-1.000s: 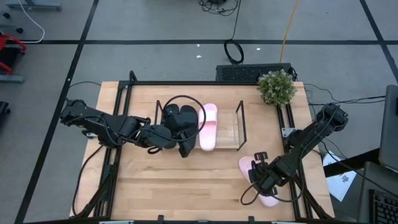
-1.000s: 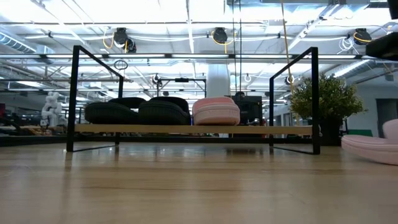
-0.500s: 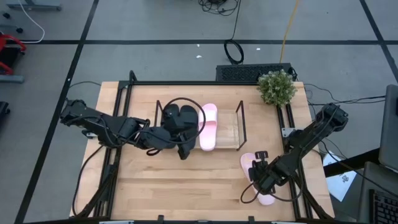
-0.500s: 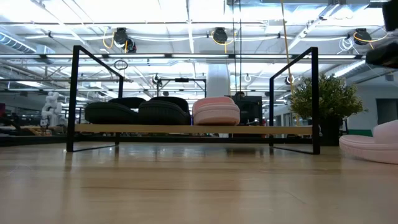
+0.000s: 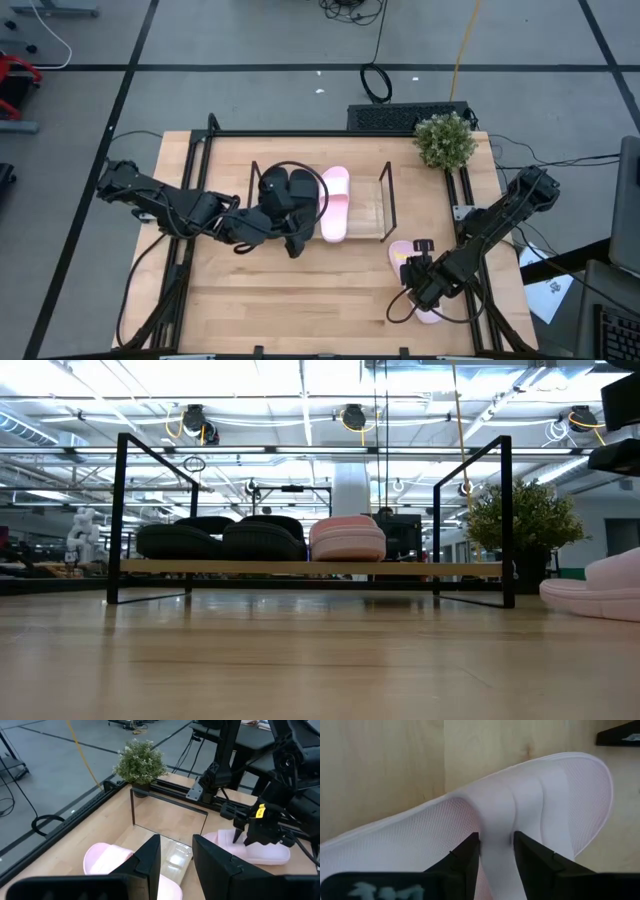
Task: Pick and place slides into the shelf
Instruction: Put the pink slipper on the shelf
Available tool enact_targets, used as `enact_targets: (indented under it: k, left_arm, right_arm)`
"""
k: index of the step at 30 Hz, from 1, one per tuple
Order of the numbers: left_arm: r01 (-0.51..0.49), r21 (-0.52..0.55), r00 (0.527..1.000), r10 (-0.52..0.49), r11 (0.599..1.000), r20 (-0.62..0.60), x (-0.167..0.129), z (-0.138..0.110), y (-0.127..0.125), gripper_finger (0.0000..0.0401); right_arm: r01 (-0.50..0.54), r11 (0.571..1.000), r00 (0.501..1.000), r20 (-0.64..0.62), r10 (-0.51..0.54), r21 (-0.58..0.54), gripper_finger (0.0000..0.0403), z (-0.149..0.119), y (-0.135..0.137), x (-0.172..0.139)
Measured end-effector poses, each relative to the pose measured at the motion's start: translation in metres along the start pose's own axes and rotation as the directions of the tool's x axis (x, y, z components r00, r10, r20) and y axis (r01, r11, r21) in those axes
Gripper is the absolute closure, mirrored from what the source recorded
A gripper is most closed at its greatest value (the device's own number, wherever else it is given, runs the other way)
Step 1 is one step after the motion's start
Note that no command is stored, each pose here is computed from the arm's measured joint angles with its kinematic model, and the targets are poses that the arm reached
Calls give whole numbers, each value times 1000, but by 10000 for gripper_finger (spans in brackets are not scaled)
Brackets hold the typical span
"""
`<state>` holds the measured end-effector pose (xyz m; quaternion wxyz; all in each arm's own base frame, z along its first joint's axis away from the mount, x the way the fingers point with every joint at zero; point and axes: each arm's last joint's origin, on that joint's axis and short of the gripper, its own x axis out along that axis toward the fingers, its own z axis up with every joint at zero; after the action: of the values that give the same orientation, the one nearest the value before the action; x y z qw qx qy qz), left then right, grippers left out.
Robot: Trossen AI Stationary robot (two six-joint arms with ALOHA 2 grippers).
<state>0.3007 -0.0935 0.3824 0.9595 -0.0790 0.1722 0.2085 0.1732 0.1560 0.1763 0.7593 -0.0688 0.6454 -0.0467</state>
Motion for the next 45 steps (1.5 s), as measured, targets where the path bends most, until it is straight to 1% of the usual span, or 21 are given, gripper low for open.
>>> enact_targets:
  k: [8, 14, 21, 28, 40, 45]
  left_arm:
    - [-1, 16, 1000, 1, 1000, 1, 0, 0, 0, 288]
    - [-17, 29, 1000, 17, 999, 8, 0, 0, 1, 288]
    - [-19, 29, 1000, 19, 999, 9, 0, 0, 1, 288]
    - [-19, 30, 1000, 18, 999, 9, 0, 0, 0, 288]
    - [3, 40, 1000, -3, 999, 9, -5, -2, -6, 288]
    - [3, 39, 1000, -3, 999, 9, -6, -2, -6, 288]
  right_arm:
    - [6, 1000, 1000, -2, -6, 14, 330, 0, 0, 0]
    - [10, 999, 1000, -3, -10, 38, 348, -1, -1, 0]
    - [67, 994, 997, 29, -69, 82, 362, -2, -2, 0]
    - [63, 994, 997, 30, -66, 88, 396, -2, -2, 0]
    - [54, 988, 998, 30, -59, 142, 402, -6, 4, -3]
    - [53, 985, 998, 19, -57, 167, 402, -6, 11, -23]
